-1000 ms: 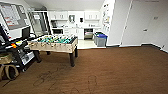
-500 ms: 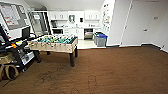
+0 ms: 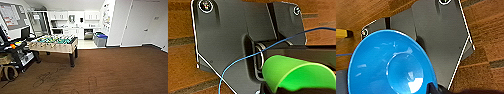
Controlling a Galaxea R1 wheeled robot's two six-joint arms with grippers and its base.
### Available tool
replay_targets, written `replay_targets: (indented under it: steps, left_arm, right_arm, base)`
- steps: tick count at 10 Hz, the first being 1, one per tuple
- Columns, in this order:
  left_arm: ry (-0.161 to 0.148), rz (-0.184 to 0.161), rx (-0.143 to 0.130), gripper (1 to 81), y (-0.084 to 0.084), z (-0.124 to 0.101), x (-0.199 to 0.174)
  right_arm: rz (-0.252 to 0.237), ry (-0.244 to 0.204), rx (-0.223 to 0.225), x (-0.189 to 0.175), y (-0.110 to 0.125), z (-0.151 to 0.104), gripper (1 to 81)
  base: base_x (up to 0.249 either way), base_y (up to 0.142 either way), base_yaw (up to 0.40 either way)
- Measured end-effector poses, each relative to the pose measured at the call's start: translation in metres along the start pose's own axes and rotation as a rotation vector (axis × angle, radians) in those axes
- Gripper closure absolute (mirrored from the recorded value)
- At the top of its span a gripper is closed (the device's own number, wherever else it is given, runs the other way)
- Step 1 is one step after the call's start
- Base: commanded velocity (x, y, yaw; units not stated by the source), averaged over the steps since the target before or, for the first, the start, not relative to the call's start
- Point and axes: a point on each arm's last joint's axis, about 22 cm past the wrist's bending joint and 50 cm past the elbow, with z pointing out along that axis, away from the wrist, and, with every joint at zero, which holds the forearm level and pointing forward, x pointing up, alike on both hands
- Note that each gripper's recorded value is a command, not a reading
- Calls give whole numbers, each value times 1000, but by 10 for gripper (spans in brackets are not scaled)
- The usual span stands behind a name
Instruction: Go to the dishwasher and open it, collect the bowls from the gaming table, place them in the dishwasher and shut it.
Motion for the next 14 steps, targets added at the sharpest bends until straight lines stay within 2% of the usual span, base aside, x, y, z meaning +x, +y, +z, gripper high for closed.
replay_targets:
  steps: [1, 5, 14]
  left_arm:
    - [10, 6, 0, 811, 0, 0, 8]
    - [8, 5, -2, 811, 1, 0, 6]
    - [4, 4, -5, 811, 1, 0, 2]
  right_arm:
    - [-3, 14, 0, 8, 0, 0, 811]
    - [-3, 10, 0, 5, 0, 0, 811]
    - [-7, 11, 1, 5, -1, 0, 811]
  base:
    - [108, 0, 0]
    - [120, 0, 0]
    - [146, -94, 0]
